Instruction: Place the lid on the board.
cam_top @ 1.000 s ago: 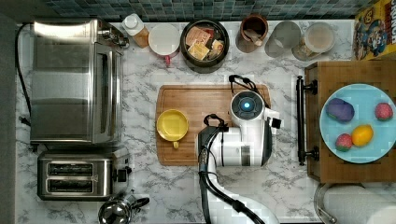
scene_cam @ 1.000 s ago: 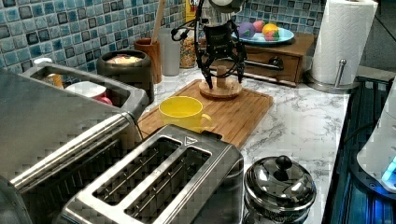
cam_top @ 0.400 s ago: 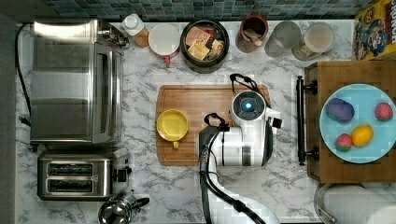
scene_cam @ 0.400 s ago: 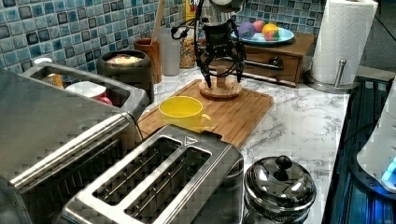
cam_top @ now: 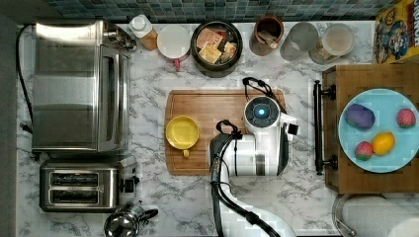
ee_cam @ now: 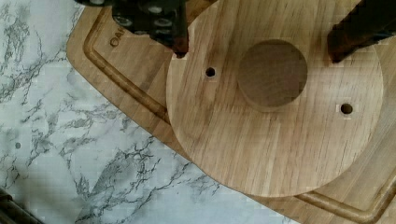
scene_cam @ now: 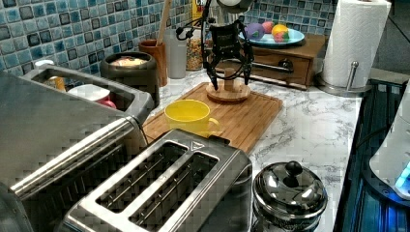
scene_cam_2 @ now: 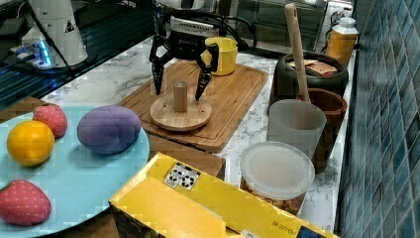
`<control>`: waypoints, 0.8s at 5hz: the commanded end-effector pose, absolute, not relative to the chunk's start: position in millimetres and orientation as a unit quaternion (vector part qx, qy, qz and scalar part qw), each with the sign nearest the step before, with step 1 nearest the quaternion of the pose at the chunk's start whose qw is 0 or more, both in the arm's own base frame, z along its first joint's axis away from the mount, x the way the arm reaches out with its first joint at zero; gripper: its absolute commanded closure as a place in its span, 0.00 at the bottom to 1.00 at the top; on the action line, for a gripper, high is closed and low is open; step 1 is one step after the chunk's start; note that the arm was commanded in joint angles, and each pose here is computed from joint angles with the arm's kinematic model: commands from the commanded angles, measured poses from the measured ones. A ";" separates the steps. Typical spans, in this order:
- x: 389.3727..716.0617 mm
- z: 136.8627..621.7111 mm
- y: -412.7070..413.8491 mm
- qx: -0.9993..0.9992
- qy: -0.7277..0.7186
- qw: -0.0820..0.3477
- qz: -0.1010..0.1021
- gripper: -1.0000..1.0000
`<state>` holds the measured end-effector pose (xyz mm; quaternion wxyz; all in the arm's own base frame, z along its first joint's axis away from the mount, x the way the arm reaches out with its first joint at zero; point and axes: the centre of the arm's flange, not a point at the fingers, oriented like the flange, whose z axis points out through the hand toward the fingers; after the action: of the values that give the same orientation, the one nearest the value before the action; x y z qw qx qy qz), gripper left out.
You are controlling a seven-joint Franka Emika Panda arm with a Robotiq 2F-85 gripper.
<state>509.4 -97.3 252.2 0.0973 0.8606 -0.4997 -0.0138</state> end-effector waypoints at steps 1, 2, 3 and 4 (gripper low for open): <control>551.5 310.0 -94.5 0.853 -0.515 0.070 0.048 0.00; 551.6 310.1 -94.5 0.853 -0.515 0.070 0.049 0.00; 551.4 309.9 -94.5 0.853 -0.515 0.071 0.048 0.00; 551.5 310.1 -94.5 0.853 -0.515 0.070 0.049 0.00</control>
<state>510.5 -96.8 253.5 0.0994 0.8605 -0.4994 -0.0153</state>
